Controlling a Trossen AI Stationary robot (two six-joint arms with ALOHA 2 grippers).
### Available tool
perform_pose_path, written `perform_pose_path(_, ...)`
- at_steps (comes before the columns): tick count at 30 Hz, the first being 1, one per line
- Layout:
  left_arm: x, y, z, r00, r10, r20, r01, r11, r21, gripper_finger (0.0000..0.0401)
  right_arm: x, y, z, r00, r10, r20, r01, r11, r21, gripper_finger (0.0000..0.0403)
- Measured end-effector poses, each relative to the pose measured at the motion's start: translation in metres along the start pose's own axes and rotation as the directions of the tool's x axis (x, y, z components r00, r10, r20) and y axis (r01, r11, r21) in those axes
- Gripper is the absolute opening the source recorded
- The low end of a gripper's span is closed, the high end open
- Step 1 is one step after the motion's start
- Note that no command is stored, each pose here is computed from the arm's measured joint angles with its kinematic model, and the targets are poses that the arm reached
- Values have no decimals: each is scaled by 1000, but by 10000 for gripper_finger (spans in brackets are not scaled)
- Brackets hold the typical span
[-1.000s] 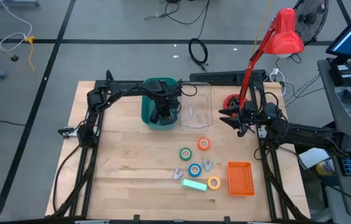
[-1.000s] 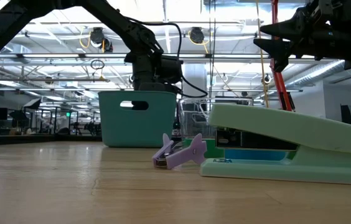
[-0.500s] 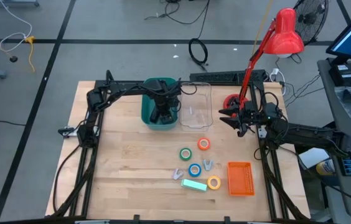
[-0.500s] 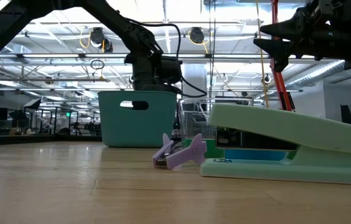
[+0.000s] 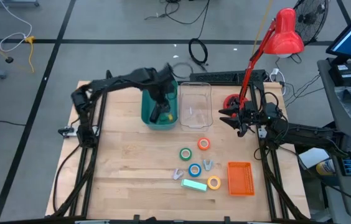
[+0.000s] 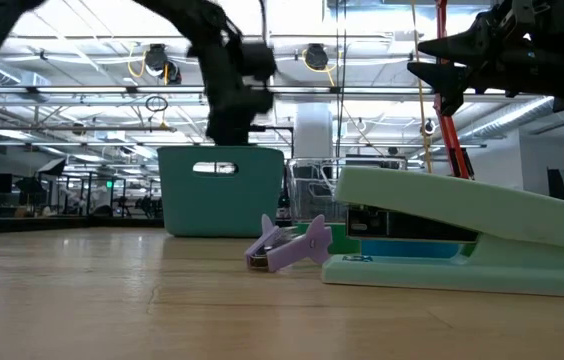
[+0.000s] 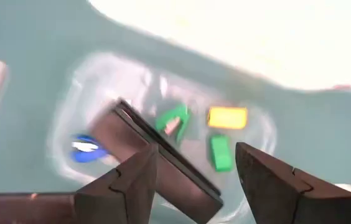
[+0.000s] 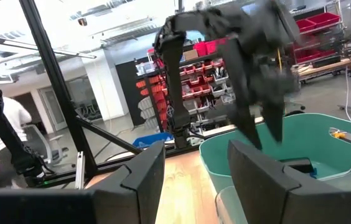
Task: Pick and place Stapler, Stapler remover, tape
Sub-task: Put the green tape into the transparent bin
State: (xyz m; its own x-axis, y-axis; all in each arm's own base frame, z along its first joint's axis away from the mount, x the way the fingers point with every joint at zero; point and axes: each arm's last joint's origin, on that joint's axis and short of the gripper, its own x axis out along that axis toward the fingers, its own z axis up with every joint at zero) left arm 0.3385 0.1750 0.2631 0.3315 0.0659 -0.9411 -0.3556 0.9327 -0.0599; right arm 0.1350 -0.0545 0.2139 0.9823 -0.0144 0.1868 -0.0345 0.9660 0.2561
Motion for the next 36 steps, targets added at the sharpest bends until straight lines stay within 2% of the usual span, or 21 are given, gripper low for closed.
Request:
perform_pose_path(4, -49, -12, -4, 991, 4, 134, 4, 998, -56, 218, 0, 0, 0, 1000, 0, 0, 0, 1000, 0, 171)
perform_pose_path(8, -82, -39, -10, 971, -27, 237, 51, 994, -95, 218, 0, 0, 0, 1000, 0, 0, 0, 1000, 0, 171)
perform_pose_path(14, -92, -110, -4, 912, -153, 381, 189, 980, -59, 218, 0, 0, 0, 1000, 0, 0, 0, 999, 40, 171)
perform_pose_path(18, -89, -162, -5, 874, -190, 448, 216, 976, -8, 218, 0, 0, 0, 1000, 1, 0, -1, 995, 105, 171)
perform_pose_path(21, -82, -194, -8, 854, -169, 492, 215, 976, -37, 218, 0, 0, 0, 1000, 0, -1, 0, 990, 141, 171)
perform_pose_path(25, -73, -228, -18, 856, -141, 497, 216, 972, -95, 218, 0, 0, 0, 1000, 0, -2, 0, 986, 164, 171)
perform_pose_path(30, -40, -262, -27, 884, -130, 449, 195, 976, -100, 218, 0, 0, 1, 1000, 2, 4, -3, 988, 154, 171)
perform_pose_path(36, 12, -277, -31, 939, -113, 324, 148, 985, -88, 218, 0, 0, 0, 1000, 1, 2, -1, 988, 155, 171)
